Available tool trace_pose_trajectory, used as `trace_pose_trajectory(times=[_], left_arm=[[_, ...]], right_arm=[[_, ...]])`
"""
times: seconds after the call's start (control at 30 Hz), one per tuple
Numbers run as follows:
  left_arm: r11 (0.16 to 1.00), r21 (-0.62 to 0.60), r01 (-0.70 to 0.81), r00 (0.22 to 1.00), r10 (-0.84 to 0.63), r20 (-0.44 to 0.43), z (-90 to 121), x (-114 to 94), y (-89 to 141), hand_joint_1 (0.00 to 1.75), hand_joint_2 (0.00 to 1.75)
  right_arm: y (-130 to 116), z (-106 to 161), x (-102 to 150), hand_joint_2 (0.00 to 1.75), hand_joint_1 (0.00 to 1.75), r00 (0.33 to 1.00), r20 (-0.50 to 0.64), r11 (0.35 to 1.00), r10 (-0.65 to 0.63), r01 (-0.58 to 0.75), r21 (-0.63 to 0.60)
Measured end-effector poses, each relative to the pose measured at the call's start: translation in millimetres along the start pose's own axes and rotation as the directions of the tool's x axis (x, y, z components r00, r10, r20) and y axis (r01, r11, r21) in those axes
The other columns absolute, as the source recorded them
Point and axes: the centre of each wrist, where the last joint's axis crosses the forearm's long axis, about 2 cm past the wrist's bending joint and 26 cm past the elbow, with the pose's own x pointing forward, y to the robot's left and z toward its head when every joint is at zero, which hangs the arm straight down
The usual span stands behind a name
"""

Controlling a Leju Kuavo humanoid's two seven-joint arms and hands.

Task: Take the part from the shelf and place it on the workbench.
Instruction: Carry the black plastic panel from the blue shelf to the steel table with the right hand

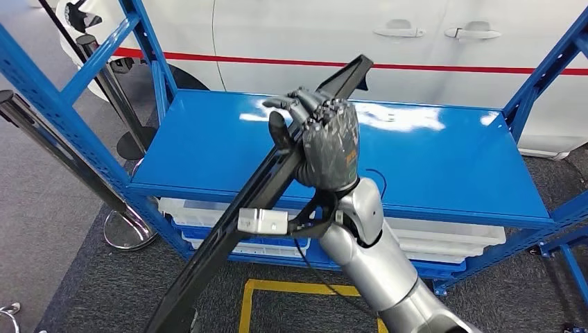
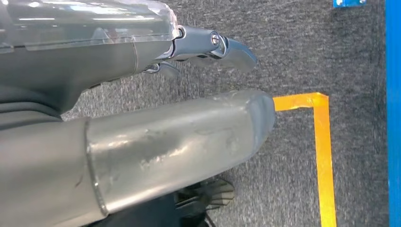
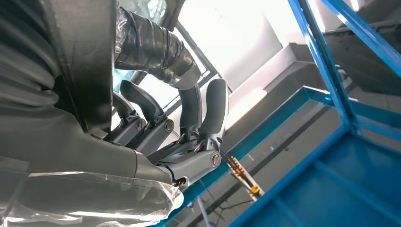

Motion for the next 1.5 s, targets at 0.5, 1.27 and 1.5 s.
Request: trace_pose_trajectory(times=[0.5,1.27,1.5], left_arm=[[1.000,-0.027,-0.002,1.000,0.002,-0.002,-0.2,5.7,-9.8,0.00,0.00],[0.999,-0.040,0.000,1.000,0.001,0.013,-3.8,17.1,-16.4,0.00,0.00],[0.999,-0.048,0.005,1.000,-0.004,0.012,-4.1,18.4,-17.5,0.00,0.00]], right_arm=[[8.9,-9.2,-37.8,1.75,1.75,0.991,-0.024,0.987,0.132,-0.130,0.092],[12.1,3.5,-56.5,1.75,1.75,0.977,-0.027,0.969,0.210,-0.204,0.142],[11.7,17.8,-60.8,1.75,1.75,0.972,-0.053,0.961,0.231,-0.219,0.167]])
